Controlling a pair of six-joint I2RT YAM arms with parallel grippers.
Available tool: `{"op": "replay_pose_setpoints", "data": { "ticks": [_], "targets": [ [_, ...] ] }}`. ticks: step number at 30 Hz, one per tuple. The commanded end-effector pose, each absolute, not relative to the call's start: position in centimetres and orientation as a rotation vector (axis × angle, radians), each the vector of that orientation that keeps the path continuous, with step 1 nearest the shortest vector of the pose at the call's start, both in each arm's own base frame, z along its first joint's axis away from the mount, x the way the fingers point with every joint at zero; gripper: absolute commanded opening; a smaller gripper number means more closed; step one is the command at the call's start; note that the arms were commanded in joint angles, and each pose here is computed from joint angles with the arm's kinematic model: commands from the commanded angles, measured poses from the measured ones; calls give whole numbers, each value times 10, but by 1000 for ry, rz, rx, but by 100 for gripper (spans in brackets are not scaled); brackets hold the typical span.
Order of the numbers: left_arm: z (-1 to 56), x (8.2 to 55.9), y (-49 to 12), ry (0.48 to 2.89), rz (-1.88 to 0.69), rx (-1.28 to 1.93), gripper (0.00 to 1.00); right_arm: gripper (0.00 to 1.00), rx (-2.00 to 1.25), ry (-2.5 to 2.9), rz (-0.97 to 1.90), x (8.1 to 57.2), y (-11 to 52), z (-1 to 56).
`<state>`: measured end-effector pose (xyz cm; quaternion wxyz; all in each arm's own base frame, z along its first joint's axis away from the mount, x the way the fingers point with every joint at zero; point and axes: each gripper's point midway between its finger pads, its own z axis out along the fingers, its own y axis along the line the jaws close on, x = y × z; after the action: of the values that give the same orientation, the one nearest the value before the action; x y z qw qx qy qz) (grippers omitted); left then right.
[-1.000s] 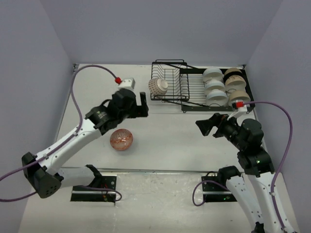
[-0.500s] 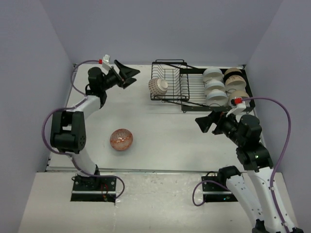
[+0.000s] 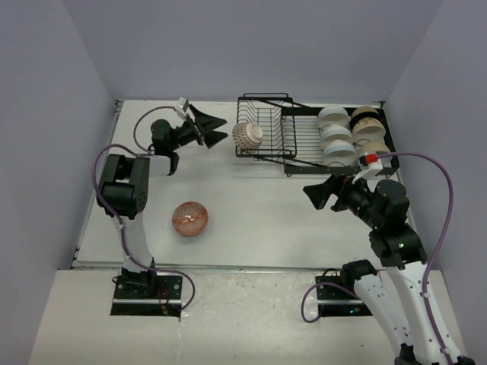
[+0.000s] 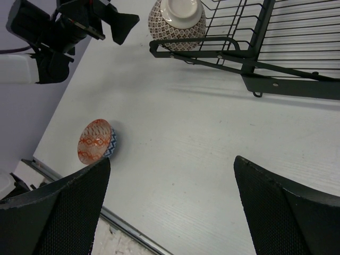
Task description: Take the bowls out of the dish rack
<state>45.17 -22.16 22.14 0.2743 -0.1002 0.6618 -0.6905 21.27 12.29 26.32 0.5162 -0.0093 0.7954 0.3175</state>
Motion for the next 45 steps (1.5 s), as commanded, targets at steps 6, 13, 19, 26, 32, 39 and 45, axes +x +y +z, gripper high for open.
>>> {"op": "replay_pose_setpoints", "data": {
  "ticks": [6, 13, 19, 26, 32, 39, 45],
  "targets": [
    [208, 449, -232, 1770, -1926, -263, 96, 99, -47, 1894, 760, 217, 124, 264],
    [213, 448, -244, 1728, -2000, -209, 96, 99, -45, 1902, 760, 218, 124, 262],
    [216, 448, -252, 1689, -2061, -200, 95, 99, -43, 1902, 757, 218, 124, 261],
    [224, 447, -261, 1622, -2121, -178, 89, 99, -44, 1911, 765, 218, 125, 257],
    [237, 443, -259, 1555, -2173, -163, 83, 99, -45, 1909, 765, 218, 125, 258],
    [242, 444, -261, 1525, -2203, -151, 75, 99, -46, 1909, 767, 217, 125, 257],
    [246, 441, -265, 1482, -2257, -142, 66, 99, -48, 1911, 769, 217, 126, 256]
  ]
}}
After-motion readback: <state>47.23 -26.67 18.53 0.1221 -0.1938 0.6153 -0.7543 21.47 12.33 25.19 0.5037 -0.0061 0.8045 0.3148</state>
